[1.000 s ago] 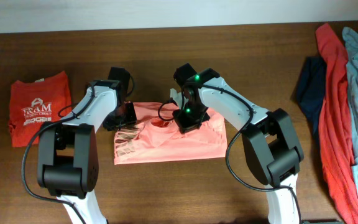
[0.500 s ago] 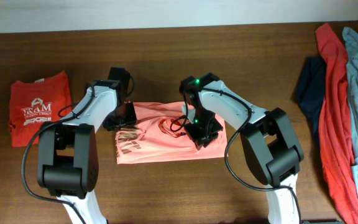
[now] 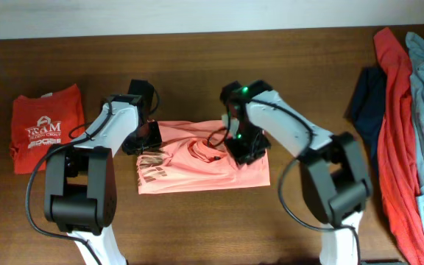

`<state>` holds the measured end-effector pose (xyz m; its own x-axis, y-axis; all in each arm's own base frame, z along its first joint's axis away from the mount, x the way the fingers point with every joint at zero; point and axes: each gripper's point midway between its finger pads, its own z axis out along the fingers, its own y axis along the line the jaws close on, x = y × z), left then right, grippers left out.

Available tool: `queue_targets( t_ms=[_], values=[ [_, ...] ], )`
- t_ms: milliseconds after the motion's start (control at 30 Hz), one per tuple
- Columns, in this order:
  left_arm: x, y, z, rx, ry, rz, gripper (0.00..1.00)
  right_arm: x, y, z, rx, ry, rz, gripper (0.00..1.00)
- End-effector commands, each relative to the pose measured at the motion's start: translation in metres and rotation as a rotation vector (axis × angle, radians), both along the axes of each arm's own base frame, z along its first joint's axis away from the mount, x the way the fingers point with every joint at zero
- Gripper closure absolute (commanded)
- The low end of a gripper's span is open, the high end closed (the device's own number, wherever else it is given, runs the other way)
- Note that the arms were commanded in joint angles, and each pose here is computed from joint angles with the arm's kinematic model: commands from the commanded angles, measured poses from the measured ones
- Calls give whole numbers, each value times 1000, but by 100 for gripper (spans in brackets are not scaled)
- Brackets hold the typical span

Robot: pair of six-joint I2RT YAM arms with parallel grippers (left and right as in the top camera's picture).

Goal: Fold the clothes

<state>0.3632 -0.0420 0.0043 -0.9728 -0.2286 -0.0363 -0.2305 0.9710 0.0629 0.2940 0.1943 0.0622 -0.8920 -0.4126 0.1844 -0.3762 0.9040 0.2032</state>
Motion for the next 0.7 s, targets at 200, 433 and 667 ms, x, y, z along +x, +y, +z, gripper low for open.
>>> queue_targets(
  t_ms=[200,433,667],
  values=[
    [-6,6,-14,21,37,-10,52,11,63,38,333,-94,75,67],
    [-6,6,-14,21,37,-10,52,12,87,7,387,-63,98,67],
    [-7,6,-13,22,42,-10,52,18,76,-31,303,-34,84,67]
  ],
)
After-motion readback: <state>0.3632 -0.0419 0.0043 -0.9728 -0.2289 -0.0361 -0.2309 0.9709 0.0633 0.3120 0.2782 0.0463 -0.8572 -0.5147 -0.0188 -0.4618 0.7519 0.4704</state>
